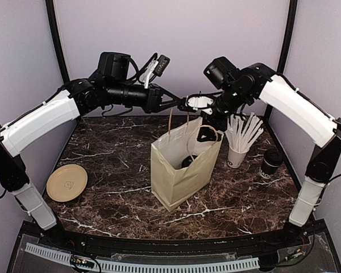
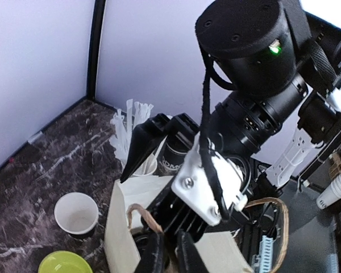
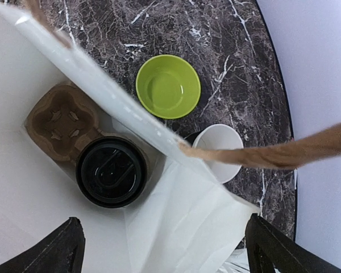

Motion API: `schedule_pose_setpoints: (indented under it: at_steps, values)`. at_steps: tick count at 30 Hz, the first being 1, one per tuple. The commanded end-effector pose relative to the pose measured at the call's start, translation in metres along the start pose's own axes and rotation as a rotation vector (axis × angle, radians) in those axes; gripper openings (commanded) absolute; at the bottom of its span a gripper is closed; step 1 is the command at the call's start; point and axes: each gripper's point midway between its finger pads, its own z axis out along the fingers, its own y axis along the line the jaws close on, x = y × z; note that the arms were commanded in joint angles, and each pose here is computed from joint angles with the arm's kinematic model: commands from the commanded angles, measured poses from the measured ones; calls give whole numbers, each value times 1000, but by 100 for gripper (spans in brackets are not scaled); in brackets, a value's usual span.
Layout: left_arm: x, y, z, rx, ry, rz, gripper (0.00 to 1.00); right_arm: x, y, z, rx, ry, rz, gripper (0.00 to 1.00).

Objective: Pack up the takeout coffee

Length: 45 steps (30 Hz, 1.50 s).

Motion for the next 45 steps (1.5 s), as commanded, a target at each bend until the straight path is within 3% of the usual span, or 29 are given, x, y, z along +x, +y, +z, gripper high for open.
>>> schedule_pose_setpoints:
  at_steps: [1,3,17,18,19,21,22,23,25,28,33,41,44,45]
  values:
    - [16,66,11,-200,48,-29,5,-31,20,-52,-15,-210,-108,99]
    - [11,66,11,-203,46,-14,0,-30,15,-63,-4,-244,-95,99]
    - [-19,60,6,-185,27,60,2,-11,-19,-88,68,-316,22,99]
    - [-20,58,4,-177,29,58,10,-7,-22,-88,75,-314,34,99]
    - [-21,55,1,-175,34,55,29,-4,-25,-88,83,-313,46,99]
    - [-21,53,-6,-188,39,50,51,3,-29,-88,94,-307,70,99]
    - [-25,52,-15,-207,26,57,57,8,-31,-88,99,-308,85,99]
    - [-19,54,-16,-218,35,57,69,12,-33,-89,99,-312,102,99]
    - [-16,55,-24,-249,32,65,81,22,-37,-91,104,-324,138,99]
    - [-9,64,-27,-271,62,89,84,35,-41,-94,115,-345,181,99]
    - [5,69,-17,-180,99,61,78,66,-48,-102,156,-360,271,99]
    - [5,50,8,26,114,40,40,101,-65,-114,234,-367,374,99]
    - [0,45,9,66,110,25,34,104,-66,-115,230,-375,392,99]
    - [1,42,10,86,110,20,28,105,-67,-116,232,-378,395,99]
